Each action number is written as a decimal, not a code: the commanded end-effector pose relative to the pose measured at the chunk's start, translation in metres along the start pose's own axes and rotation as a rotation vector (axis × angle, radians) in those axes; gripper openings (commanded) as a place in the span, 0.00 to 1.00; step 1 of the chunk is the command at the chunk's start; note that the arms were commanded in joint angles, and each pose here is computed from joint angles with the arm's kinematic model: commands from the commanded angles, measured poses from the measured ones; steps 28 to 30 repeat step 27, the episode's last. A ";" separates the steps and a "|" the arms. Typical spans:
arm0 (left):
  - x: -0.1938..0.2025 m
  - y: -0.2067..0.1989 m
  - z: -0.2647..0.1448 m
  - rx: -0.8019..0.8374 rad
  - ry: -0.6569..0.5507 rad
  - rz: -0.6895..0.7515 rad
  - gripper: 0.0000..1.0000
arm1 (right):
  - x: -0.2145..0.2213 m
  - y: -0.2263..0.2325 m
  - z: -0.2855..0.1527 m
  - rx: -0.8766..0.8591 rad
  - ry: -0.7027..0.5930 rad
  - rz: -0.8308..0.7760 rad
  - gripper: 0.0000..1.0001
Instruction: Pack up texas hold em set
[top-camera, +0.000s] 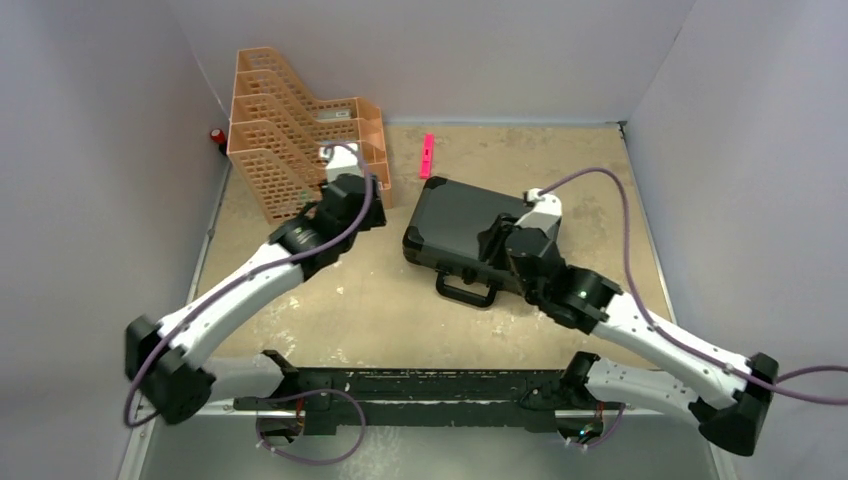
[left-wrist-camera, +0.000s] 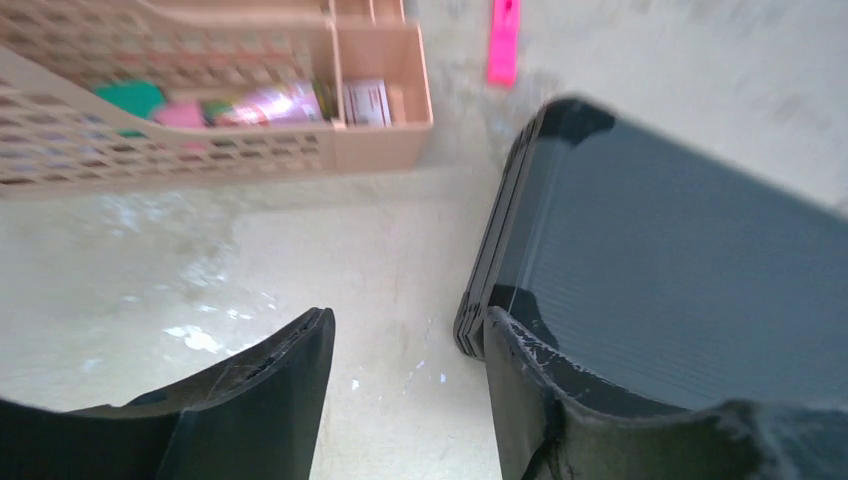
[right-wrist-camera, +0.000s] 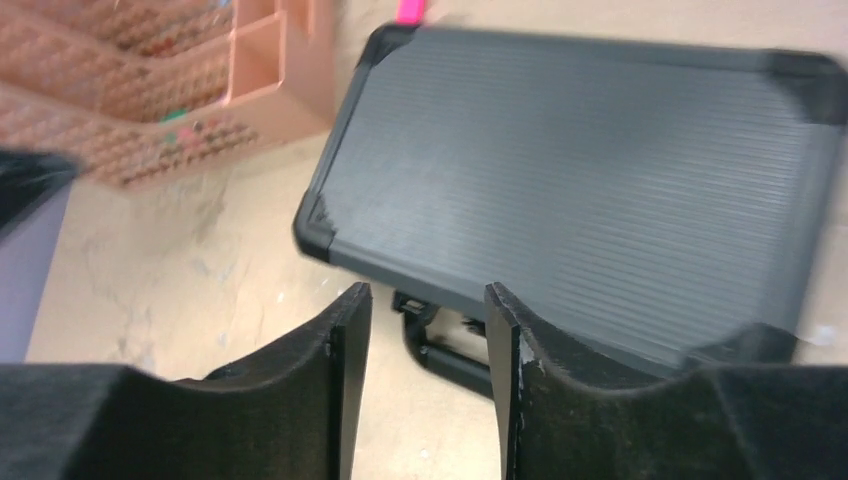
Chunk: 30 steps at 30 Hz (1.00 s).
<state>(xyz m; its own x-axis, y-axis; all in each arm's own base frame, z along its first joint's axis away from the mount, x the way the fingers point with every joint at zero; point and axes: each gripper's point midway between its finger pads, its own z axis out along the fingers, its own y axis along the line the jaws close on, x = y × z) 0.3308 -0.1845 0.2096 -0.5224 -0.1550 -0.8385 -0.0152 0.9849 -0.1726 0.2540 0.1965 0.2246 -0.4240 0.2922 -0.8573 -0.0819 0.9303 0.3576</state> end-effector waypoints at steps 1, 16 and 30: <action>-0.070 0.035 -0.063 -0.034 -0.261 -0.053 0.60 | -0.053 -0.065 -0.044 0.276 -0.158 0.073 0.54; -0.136 0.130 -0.203 -0.142 -0.584 -0.189 0.77 | -0.144 -0.131 -0.159 0.308 -0.421 0.246 0.98; -0.149 0.148 -0.238 -0.127 -0.670 -0.227 0.80 | -0.157 -0.136 -0.172 0.281 -0.478 0.303 0.98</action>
